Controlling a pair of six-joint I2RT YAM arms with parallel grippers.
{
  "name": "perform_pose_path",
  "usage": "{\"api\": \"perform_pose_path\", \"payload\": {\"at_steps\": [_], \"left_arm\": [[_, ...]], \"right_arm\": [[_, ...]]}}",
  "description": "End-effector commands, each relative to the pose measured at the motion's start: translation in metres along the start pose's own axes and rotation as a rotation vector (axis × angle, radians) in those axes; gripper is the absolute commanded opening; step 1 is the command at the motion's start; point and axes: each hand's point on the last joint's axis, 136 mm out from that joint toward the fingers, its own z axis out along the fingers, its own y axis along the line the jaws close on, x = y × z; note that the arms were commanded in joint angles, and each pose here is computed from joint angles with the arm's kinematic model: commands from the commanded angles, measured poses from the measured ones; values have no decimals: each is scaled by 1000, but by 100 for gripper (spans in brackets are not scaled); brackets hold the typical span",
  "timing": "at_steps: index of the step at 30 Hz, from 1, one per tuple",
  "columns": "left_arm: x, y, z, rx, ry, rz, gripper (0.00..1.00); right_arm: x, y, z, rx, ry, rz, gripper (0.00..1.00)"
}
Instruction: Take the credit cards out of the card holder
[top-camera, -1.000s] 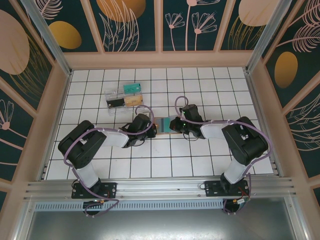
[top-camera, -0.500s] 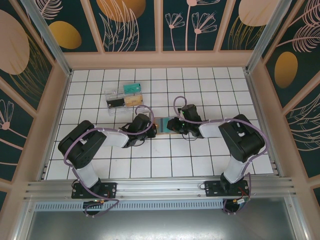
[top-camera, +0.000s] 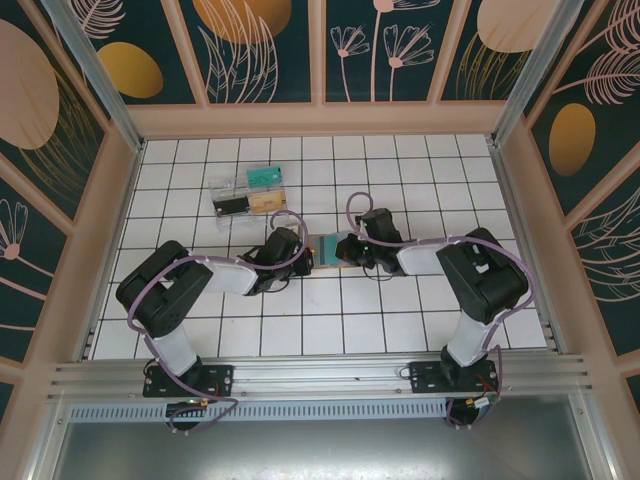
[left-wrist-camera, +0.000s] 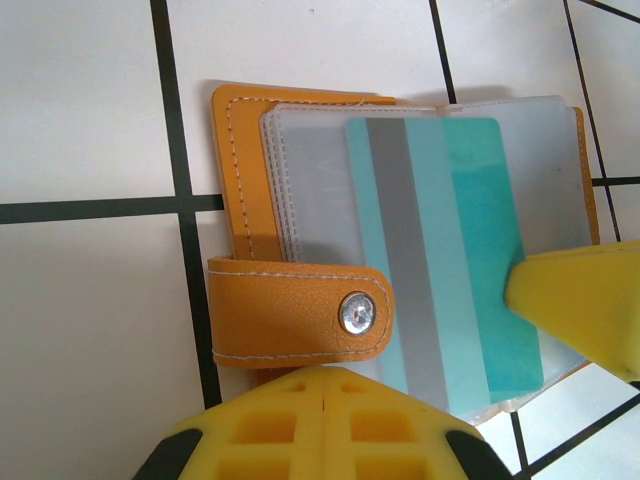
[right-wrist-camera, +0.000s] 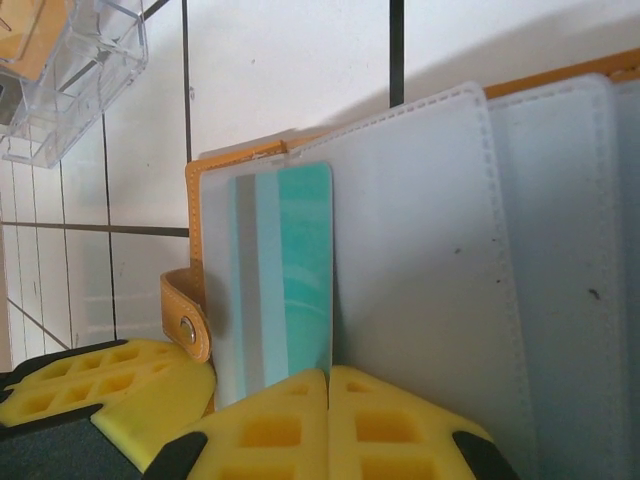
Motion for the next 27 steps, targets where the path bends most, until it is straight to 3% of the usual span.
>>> {"api": "perform_pose_path", "payload": {"at_steps": [1, 10, 16, 18, 20, 22, 27], "left_arm": [[12, 14, 1, -49, 46, 0, 0], [13, 16, -1, -57, 47, 1, 0], [8, 6, -5, -17, 38, 3, 2], [3, -9, -10, 45, 28, 3, 14], [-11, -25, -21, 98, -14, -4, 39], [-24, -38, -30, 138, -52, -18, 54], [-45, -65, -52, 232, -115, -37, 58]], "right_arm": [[-1, -13, -12, 41, -33, 10, 0], [-8, -34, -37, 52, -84, 50, 0], [-14, -22, -55, -10, -128, 24, 0], [-18, -8, -64, -52, -152, -11, 0], [-22, 5, -73, -84, -173, -47, 0], [-25, 14, -80, -106, -190, -81, 0], [-31, 39, -100, -181, -252, -188, 0]]}}
